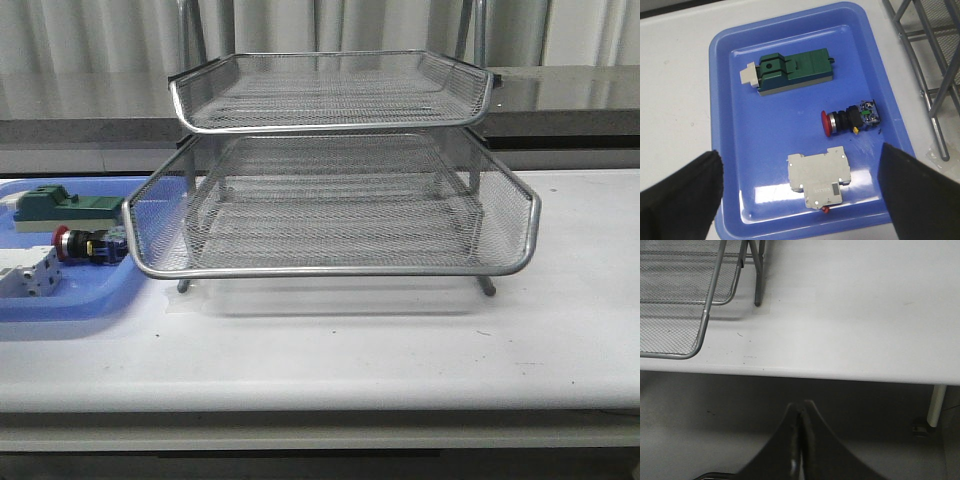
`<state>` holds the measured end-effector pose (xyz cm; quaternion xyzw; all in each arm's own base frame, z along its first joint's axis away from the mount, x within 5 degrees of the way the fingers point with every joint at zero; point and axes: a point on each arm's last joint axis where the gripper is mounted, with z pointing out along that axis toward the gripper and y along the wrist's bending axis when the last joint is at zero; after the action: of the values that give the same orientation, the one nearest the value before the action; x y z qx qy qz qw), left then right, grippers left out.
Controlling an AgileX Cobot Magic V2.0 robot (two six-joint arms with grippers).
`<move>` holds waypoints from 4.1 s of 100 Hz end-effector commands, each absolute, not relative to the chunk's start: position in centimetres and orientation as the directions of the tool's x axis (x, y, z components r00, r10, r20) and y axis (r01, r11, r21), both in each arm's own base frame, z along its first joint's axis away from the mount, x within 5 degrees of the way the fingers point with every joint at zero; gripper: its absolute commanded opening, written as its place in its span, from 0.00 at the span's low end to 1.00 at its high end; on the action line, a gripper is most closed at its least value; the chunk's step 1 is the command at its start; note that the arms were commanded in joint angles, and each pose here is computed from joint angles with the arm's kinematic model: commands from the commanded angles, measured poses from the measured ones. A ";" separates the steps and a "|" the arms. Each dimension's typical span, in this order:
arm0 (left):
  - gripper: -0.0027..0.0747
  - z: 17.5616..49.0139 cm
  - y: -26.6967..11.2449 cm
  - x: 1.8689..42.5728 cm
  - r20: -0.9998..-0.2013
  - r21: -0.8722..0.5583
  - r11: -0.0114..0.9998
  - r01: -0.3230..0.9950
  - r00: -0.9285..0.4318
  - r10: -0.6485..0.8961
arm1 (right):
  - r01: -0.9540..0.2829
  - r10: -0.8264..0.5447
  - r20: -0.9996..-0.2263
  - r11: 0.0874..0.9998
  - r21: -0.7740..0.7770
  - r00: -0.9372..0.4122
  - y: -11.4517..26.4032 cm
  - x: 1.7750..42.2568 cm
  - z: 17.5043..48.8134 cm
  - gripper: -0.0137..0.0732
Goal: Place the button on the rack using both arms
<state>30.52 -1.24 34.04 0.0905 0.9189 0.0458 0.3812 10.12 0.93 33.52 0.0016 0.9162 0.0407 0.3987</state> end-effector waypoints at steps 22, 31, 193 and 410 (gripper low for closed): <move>0.81 35.9 -1.9 34.8 -0.685 0.267 0.925 0.272 -0.622 0.380 | -0.033 0.037 -0.787 0.997 0.073 -0.616 0.9 10.3 34.9 0.08; 0.81 35.2 -2.4 36.7 -0.647 0.258 0.906 0.334 -0.637 0.419 | -0.033 0.037 -0.787 0.997 0.073 -0.616 0.9 10.3 34.9 0.08; 0.81 20.7 -6.4 46.3 -0.315 0.194 0.560 0.805 -0.490 0.813 | -0.033 0.037 -0.787 0.997 0.073 -0.616 0.9 10.3 34.9 0.08; 0.01 33.4 -5.2 45.2 -0.413 0.209 0.674 0.709 -0.561 0.718 | -0.033 0.037 -0.787 0.997 0.073 -0.616 0.9 10.3 34.9 0.08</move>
<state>47.24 -5.16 27.85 0.4221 0.8864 0.0064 0.1899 10.11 0.91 33.52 0.0014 0.9161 0.0399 0.3990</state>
